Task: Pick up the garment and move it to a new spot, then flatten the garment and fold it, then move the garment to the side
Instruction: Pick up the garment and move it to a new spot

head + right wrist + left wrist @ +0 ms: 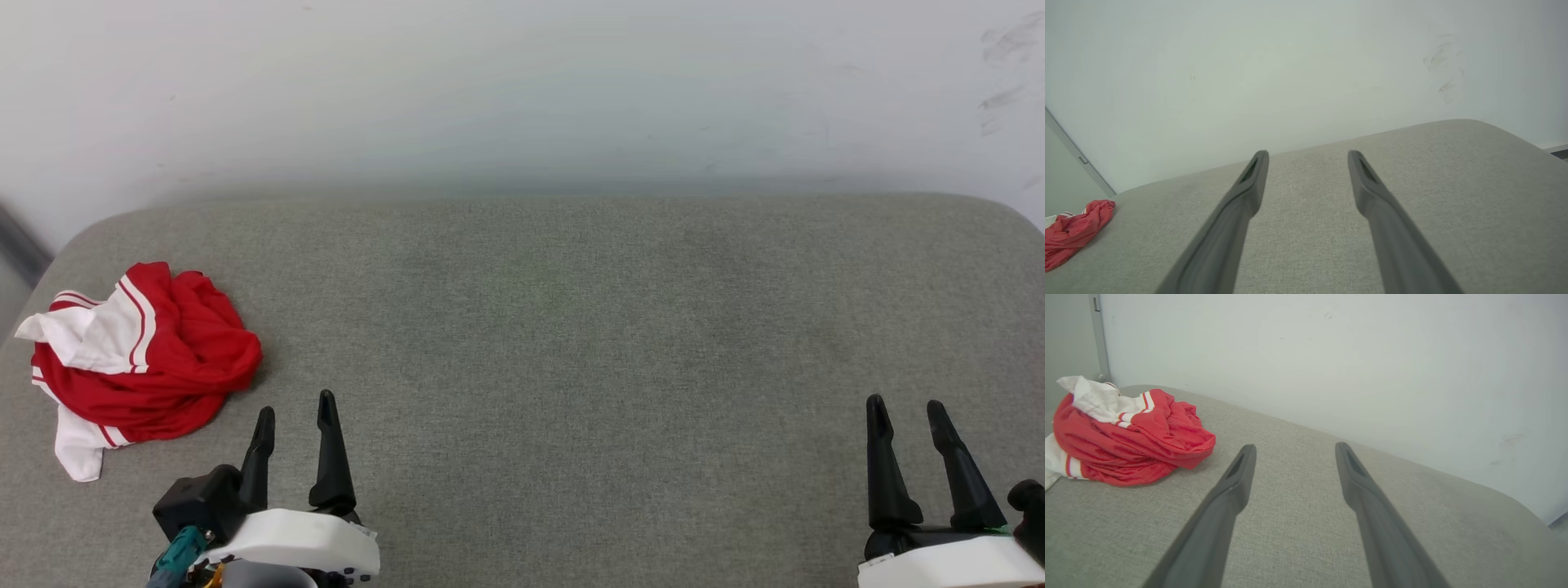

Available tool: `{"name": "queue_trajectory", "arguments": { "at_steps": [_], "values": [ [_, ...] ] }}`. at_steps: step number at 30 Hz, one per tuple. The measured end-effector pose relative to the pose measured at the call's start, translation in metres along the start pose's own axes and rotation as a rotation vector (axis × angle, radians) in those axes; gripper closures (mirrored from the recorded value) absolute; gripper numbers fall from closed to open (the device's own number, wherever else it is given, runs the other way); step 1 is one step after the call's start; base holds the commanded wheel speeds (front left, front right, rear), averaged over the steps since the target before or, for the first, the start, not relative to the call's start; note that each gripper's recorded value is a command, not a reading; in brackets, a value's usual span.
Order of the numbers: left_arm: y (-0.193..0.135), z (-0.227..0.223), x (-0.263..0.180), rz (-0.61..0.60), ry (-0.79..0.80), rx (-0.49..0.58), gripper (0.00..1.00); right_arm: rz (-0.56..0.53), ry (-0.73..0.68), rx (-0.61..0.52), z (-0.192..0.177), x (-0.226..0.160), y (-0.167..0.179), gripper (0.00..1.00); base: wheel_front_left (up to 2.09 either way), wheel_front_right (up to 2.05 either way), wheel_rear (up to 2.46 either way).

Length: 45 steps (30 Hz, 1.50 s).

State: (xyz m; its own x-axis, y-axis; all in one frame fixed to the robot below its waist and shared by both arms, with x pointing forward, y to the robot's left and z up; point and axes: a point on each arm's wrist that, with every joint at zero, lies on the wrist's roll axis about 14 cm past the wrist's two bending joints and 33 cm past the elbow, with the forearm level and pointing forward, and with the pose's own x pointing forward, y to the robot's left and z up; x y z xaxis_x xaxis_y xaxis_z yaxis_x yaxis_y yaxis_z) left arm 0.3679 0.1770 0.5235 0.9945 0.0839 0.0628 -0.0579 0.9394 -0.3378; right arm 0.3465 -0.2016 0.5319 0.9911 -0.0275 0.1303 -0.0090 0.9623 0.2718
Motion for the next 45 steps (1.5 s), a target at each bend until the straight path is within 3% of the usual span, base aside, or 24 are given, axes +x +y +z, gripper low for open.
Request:
{"name": "queue_trajectory", "arguments": {
  "at_steps": [23,45],
  "values": [
    [-0.014,0.004,-0.007,-0.056,-0.053,0.164,0.0,0.042,-0.029,-0.174,0.005,-0.007,0.007,0.0,0.0,0.0,0.0],
    [-0.02,-0.001,-0.013,-0.091,-0.066,0.24,0.0,0.061,-0.047,-0.226,0.006,-0.014,0.011,0.0,0.0,0.0,0.0]
  ]
}}
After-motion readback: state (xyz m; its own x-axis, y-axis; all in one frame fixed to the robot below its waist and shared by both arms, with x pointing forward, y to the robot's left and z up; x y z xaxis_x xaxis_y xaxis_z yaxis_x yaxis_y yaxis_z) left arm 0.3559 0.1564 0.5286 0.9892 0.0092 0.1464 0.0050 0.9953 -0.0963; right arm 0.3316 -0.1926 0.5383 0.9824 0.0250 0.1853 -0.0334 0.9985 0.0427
